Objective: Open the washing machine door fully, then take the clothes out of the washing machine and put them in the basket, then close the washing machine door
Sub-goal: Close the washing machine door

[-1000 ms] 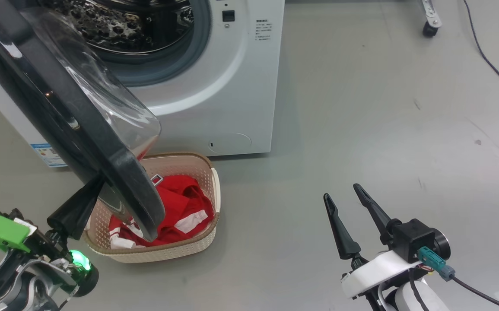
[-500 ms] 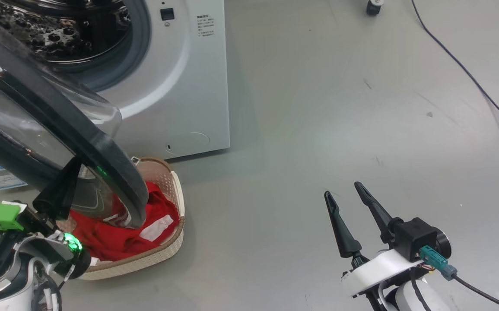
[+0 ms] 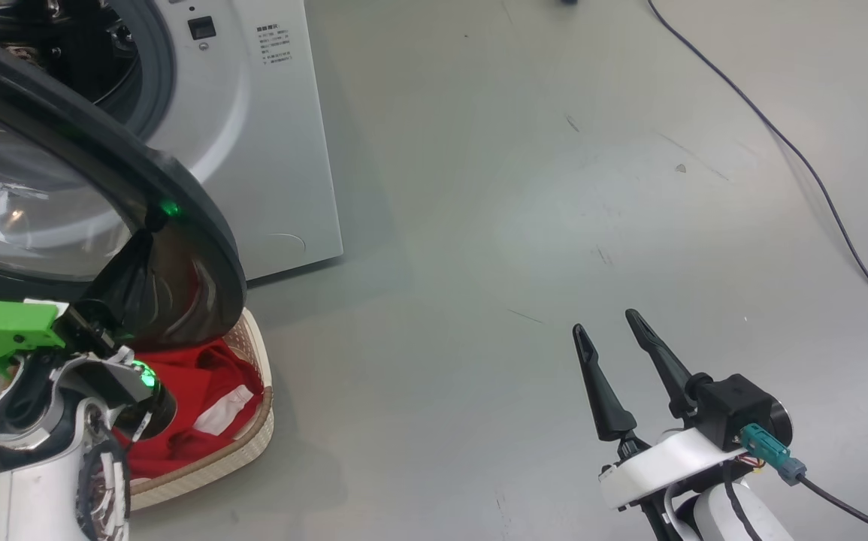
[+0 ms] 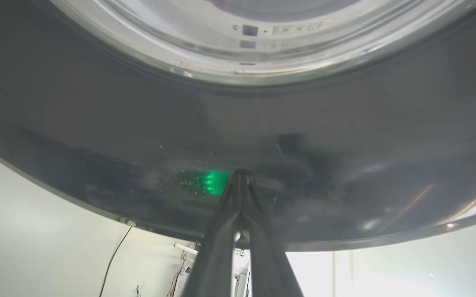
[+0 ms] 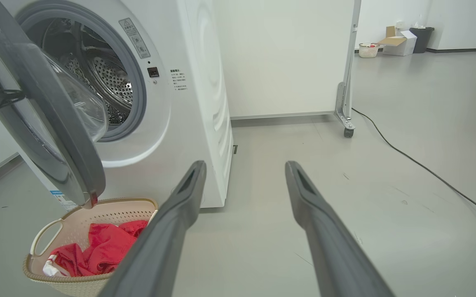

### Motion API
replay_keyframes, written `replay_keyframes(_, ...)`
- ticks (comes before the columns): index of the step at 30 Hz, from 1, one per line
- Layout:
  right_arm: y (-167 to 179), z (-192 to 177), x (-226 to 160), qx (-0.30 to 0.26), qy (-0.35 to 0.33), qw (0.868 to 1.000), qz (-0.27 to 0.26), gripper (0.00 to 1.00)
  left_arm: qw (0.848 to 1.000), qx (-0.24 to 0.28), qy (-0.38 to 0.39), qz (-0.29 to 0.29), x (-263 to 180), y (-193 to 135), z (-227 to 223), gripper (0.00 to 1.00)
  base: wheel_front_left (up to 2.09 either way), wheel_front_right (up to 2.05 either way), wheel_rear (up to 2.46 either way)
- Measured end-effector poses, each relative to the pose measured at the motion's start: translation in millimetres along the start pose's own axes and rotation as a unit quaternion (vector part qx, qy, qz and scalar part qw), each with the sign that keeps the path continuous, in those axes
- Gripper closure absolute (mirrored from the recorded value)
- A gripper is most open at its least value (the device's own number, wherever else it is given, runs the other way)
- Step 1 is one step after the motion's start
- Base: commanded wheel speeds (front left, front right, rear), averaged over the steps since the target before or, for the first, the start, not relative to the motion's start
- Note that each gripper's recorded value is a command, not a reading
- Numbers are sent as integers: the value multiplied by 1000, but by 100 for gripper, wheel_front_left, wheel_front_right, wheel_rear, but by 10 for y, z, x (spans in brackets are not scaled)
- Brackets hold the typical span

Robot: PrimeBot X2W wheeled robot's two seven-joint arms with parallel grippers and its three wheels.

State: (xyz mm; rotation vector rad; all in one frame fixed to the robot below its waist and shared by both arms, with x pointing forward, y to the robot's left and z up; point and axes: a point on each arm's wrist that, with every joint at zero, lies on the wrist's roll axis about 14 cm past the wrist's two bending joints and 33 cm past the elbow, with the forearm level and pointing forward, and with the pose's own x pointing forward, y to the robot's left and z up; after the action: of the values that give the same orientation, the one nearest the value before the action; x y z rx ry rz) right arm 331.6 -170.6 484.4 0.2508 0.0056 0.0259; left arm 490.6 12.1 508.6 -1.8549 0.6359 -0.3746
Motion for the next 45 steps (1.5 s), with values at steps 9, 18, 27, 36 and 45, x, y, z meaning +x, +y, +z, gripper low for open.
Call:
replay_keyframes(9,-66,18,-16,0,-2,1000,-13,0,1000,-11,-2,19,219,104,-123,100,0,0,0)
replay_keyframes(18,-92,48,6,1,-8,1000,-18,0,999,-20,10,34,212,230,-236,100,0,0,0)
replay_keyframes(27,-10,102,71,5,-20,1000,-1,0,996,57,40,47,16,346,-421,100,0,0,0)
replay_keyframes(36,203,130,171,5,-26,999,41,0,975,209,34,70,-449,548,-337,100,0,0,0)
replay_keyframes(45,492,92,240,10,-21,996,90,0,912,397,-66,78,-979,357,220,100,0,0,0)
